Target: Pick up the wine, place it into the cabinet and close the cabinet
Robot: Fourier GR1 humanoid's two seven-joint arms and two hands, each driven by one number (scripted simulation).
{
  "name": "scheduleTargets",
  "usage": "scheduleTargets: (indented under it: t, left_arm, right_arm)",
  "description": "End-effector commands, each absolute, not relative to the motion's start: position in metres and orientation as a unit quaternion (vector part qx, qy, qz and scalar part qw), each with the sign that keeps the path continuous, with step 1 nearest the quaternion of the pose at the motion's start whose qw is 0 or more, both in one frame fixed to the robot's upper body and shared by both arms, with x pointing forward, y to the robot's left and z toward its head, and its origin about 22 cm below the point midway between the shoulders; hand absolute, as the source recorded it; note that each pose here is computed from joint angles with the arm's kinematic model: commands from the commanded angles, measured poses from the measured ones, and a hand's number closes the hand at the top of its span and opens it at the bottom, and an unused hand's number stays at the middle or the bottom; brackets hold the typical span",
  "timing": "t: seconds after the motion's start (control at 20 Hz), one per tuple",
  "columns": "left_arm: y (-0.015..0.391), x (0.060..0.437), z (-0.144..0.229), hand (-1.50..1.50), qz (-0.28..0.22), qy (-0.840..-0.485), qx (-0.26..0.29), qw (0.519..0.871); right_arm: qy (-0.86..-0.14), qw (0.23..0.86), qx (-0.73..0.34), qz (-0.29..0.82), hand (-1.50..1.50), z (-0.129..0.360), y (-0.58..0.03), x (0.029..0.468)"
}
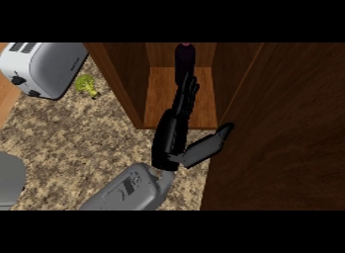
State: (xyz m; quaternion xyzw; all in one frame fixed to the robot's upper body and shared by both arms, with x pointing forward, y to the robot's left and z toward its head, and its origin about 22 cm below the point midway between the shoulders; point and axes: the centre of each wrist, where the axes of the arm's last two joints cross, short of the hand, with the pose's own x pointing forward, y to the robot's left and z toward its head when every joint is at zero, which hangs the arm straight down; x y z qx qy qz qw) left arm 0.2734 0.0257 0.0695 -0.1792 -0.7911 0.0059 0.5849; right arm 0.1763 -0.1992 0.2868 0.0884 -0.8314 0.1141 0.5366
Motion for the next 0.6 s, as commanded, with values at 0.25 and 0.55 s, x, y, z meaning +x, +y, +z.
scheduleTargets:
  t: [0.25,0.55]
  left_arm:
    - [0.034,0.186,0.078,1.5,0.068,-0.784,-0.219,0.576]
    - [0.093,0.163,0.08,1.5,0.025,-0.77,-0.258,0.583]
  right_arm:
    - [-0.837,0.531,0.079,0.105,-1.5,0.29,-0.201,0.187]
    - [-0.826,0.542,0.089,0.123,-1.5,0.294,-0.198,0.165]
